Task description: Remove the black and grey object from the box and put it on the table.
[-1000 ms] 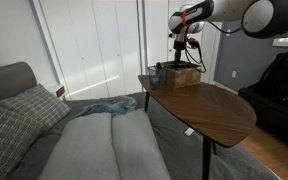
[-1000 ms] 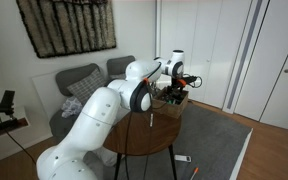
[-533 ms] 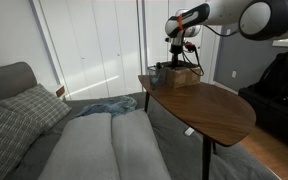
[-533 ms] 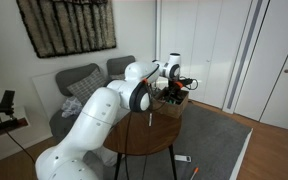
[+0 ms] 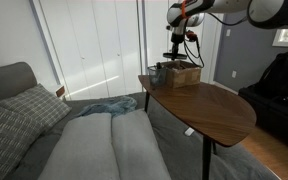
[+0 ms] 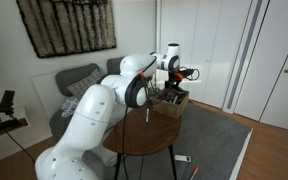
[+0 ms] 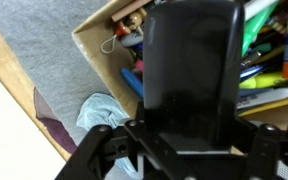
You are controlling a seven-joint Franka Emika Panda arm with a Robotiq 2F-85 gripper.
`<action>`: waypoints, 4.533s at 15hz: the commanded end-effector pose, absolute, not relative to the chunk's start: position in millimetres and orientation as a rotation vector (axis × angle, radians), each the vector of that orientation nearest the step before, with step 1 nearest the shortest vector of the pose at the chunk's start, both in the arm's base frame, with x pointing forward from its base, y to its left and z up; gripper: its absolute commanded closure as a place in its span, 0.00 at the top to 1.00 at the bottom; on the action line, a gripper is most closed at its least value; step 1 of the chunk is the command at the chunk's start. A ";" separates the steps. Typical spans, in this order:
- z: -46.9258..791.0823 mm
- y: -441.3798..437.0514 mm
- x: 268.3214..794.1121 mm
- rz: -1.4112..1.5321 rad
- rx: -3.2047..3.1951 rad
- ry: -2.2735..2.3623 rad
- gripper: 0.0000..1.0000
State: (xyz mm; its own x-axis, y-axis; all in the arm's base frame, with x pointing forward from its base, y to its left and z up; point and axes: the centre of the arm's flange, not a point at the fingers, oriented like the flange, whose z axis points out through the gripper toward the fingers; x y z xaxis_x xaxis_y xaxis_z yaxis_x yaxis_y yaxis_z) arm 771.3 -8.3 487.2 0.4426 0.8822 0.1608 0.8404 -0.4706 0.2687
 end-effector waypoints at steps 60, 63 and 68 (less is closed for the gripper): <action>348.2 146.5 338.2 -0.049 2.824 0.224 0.42; 349.9 140.6 346.0 -0.041 2.818 0.238 0.42; 346.1 137.9 352.7 -0.051 2.816 0.266 0.74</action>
